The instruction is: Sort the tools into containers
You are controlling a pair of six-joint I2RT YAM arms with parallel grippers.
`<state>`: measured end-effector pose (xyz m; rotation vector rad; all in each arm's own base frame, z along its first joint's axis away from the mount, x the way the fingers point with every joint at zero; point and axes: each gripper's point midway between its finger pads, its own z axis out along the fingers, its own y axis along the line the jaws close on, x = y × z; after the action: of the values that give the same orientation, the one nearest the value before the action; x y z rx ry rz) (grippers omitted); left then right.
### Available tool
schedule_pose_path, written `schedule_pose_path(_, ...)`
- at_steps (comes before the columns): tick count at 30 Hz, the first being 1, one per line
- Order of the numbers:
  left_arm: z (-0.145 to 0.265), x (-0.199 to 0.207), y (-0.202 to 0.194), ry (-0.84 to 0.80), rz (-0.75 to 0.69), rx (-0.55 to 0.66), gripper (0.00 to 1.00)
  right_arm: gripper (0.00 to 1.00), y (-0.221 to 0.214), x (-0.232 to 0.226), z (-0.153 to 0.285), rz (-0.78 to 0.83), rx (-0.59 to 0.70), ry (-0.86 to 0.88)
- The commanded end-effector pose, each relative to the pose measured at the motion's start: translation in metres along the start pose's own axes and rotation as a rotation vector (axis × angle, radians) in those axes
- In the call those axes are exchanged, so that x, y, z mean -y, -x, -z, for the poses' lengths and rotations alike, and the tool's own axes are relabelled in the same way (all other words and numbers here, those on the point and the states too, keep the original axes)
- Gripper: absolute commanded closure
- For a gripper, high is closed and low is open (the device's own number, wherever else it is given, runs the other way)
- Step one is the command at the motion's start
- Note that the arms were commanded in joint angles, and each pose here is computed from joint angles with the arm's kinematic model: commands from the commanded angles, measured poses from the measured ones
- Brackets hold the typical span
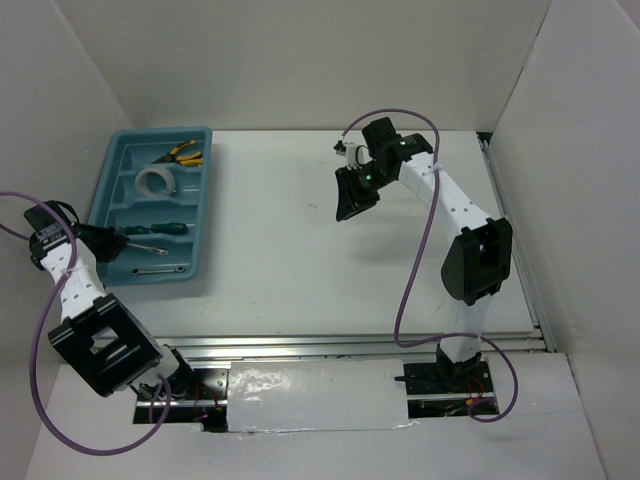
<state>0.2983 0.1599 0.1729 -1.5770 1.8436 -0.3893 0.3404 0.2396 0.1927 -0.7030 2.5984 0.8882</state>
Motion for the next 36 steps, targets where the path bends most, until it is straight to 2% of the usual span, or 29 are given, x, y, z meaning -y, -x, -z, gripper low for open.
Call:
schedule_pose_path(1,-0.01,-0.003,0.0,-0.022,0.027,-0.017,1.0,0.65,0.007,-0.004,0.012,0.039,0.041,-0.016)
schedule_pose_path(6,-0.032,-0.014,-0.022,0.02,0.099,-0.085,1.0,0.65,0.005,-0.004,0.008,0.036,0.034,-0.004)
schedule_pose_path(11,-0.042,-0.016,-0.028,0.048,0.121,-0.066,1.0,0.66,-0.002,-0.001,0.003,0.023,0.008,0.007)
schedule_pose_path(20,-0.051,-0.016,-0.036,0.051,0.148,-0.065,0.8,0.66,-0.002,0.001,0.002,0.017,0.002,0.012)
schedule_pose_path(25,-0.053,-0.019,-0.038,0.061,0.145,-0.064,0.6,0.67,0.0,0.001,0.003,0.018,0.006,0.006)
schedule_pose_path(29,-0.048,-0.015,-0.039,0.043,0.137,-0.07,0.3,0.66,0.0,0.001,0.004,0.018,0.005,0.004)
schedule_pose_path(31,-0.038,-0.005,-0.035,0.007,0.121,-0.066,0.26,0.66,0.0,-0.001,0.005,0.022,0.006,0.002)
schedule_pose_path(33,-0.018,0.018,-0.028,-0.082,0.067,-0.037,0.2,0.67,0.001,-0.001,0.008,0.029,0.014,-0.01)
schedule_pose_path(35,0.02,0.068,-0.026,-0.271,-0.075,-0.008,0.12,0.68,0.005,0.0,0.021,0.044,0.041,-0.04)
schedule_pose_path(36,0.034,0.086,-0.024,-0.336,-0.201,0.027,0.01,0.68,0.008,0.002,0.027,0.049,0.063,-0.057)
